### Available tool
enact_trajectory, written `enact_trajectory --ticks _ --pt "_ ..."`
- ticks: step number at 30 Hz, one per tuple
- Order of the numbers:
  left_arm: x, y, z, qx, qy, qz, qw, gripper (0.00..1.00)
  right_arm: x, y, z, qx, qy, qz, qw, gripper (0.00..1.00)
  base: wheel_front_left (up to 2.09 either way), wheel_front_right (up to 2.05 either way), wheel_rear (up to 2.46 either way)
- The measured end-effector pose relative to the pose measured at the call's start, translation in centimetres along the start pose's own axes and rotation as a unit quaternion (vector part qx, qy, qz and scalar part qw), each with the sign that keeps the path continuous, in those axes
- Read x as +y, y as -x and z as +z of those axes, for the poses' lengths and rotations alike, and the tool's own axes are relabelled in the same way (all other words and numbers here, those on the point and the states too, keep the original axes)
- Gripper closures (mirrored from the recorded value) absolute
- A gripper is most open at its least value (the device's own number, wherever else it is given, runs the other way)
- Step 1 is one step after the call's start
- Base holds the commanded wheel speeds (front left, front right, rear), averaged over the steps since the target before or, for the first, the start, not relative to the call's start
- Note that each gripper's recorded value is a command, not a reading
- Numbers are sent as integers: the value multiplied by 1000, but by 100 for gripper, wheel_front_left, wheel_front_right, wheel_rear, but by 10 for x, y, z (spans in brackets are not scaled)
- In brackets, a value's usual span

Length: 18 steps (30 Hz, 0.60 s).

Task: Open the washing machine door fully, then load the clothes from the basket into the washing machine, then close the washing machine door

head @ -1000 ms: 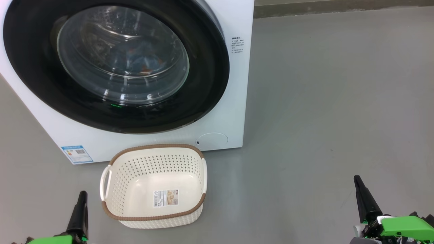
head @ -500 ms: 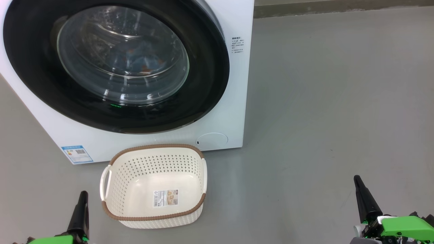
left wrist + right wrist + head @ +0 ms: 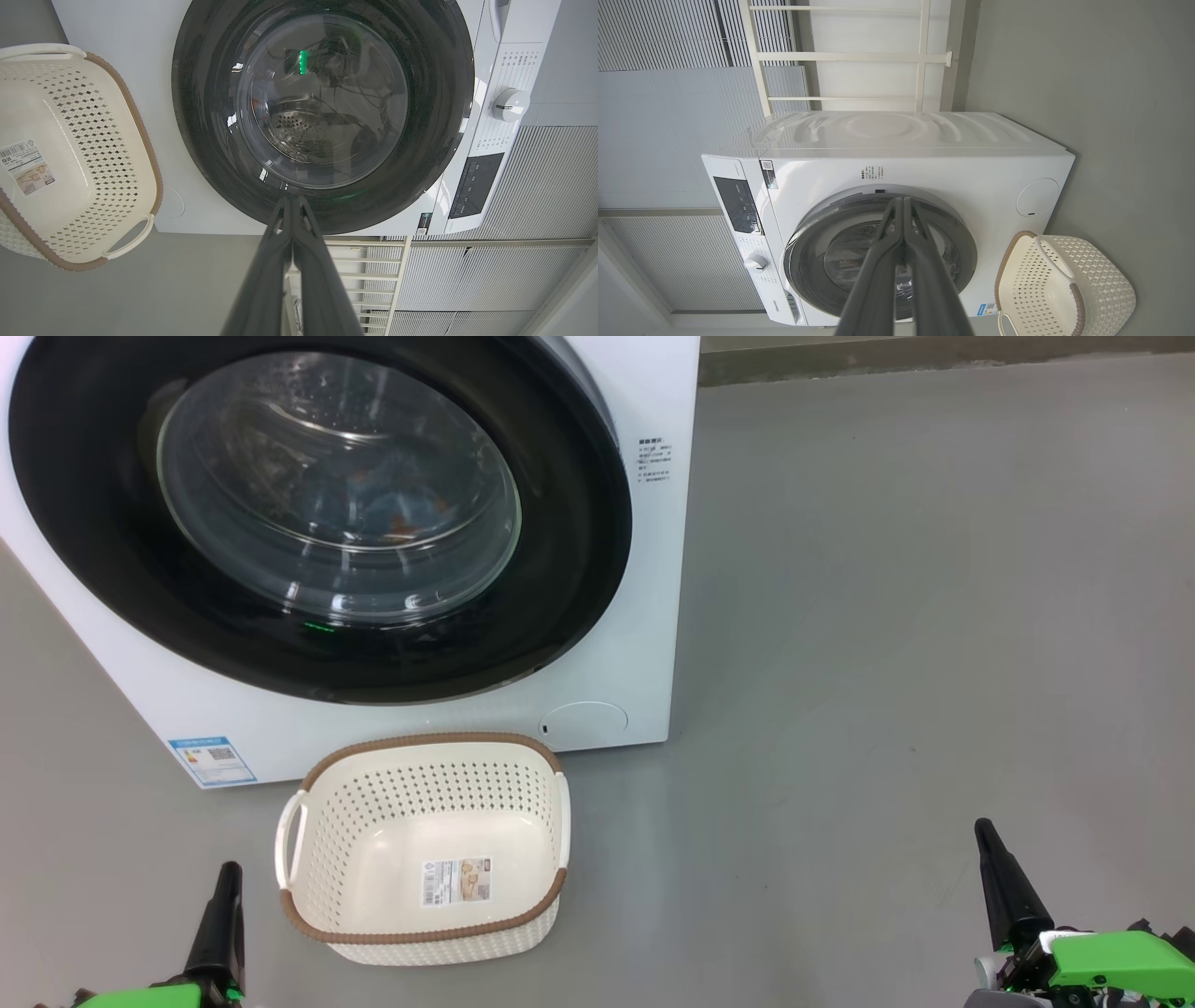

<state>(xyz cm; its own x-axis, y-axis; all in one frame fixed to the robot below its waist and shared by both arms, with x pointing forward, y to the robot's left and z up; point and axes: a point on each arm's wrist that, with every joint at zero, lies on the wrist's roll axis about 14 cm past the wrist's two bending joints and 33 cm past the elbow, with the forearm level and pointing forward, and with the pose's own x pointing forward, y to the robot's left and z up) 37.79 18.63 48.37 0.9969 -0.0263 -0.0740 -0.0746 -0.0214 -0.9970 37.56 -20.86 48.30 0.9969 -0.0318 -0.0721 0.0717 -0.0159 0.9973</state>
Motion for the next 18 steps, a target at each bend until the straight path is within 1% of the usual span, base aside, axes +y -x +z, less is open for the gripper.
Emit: enact_trajectory --ticks 18 --pt "0 0 0 0 0 0 1000 100 0 0 0 -1 -1 0 1000 100 0 0 0"
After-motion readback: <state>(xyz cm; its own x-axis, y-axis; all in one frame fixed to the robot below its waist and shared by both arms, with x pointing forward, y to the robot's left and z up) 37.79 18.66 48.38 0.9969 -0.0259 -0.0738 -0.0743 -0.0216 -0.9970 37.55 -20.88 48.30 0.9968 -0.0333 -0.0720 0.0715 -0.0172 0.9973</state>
